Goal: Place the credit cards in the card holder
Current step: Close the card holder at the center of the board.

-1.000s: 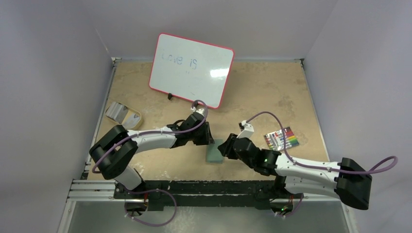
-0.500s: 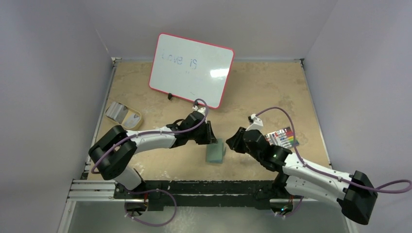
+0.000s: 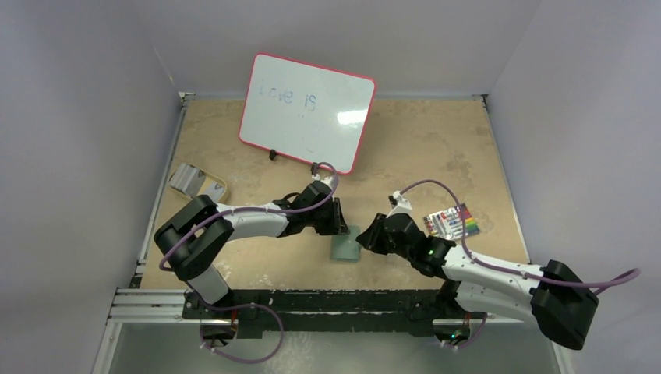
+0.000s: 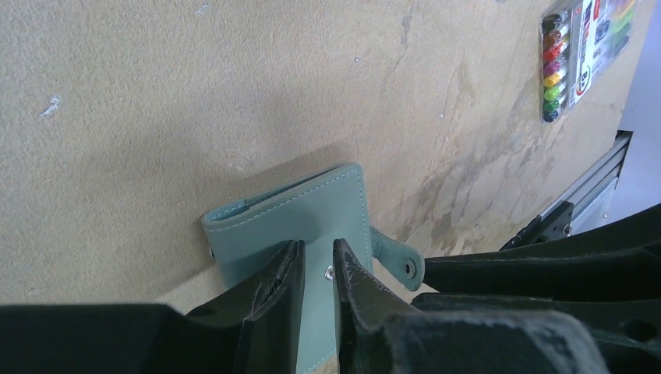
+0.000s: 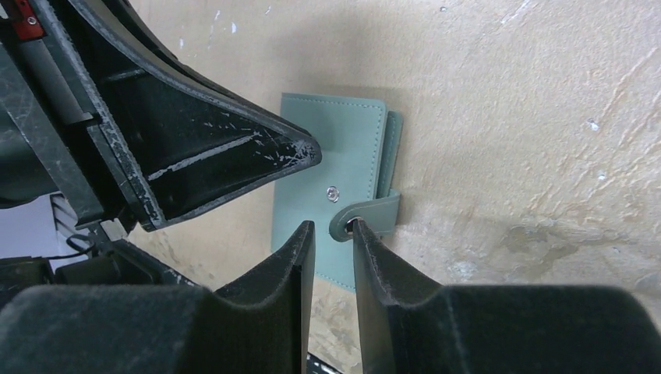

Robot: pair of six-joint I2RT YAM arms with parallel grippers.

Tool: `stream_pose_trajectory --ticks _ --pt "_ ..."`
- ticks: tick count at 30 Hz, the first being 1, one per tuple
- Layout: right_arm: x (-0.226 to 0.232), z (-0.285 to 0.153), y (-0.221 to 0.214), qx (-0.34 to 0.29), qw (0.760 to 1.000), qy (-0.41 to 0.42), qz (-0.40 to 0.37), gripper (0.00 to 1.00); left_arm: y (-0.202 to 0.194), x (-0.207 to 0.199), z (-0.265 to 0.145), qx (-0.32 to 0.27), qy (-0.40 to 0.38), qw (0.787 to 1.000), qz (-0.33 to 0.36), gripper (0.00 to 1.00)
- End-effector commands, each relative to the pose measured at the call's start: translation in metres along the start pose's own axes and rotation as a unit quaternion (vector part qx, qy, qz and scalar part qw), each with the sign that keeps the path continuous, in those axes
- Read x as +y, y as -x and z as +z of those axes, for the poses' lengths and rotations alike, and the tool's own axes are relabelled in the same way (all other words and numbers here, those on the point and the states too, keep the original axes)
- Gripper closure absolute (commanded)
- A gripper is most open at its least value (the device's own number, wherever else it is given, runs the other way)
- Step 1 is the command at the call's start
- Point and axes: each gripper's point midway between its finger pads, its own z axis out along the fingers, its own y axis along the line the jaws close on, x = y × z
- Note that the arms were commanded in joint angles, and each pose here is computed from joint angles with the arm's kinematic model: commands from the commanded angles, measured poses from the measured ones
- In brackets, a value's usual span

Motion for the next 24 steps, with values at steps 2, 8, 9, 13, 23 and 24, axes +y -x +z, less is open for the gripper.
stream_pose_trajectory --ticks 2,8,9,13,23,24 --pt "0.02 0.002 0.007 -0.012 0.999 0.041 0.014 0.73 0.004 0.006 0.002 -0.012 0.01 1.0 0.006 0.81" --pt "0.021 0.009 0.002 0.0 0.999 0.044 0.004 0.73 0.005 0.007 0.001 -0.016 0.012 1.0 0.002 0.81" --pt "0.021 0.01 0.0 0.004 0.999 0.044 0.002 0.73 0.005 0.007 0.001 -0.017 0.012 1.0 0.002 0.81" --pt "0.019 0.016 -0.005 0.017 0.999 0.035 -0.01 0.73 0.004 0.008 0.001 -0.019 0.014 1.0 0.0 0.81" --pt "0.016 0.009 0.009 0.004 0.999 0.011 -0.04 0.74 0.006 0.007 0.002 -0.021 0.012 1.0 -0.006 0.81" --pt "0.018 0.009 0.009 0.005 0.999 0.013 -0.041 0.75 0.006 0.007 0.002 -0.022 0.012 1.0 -0.007 0.81"
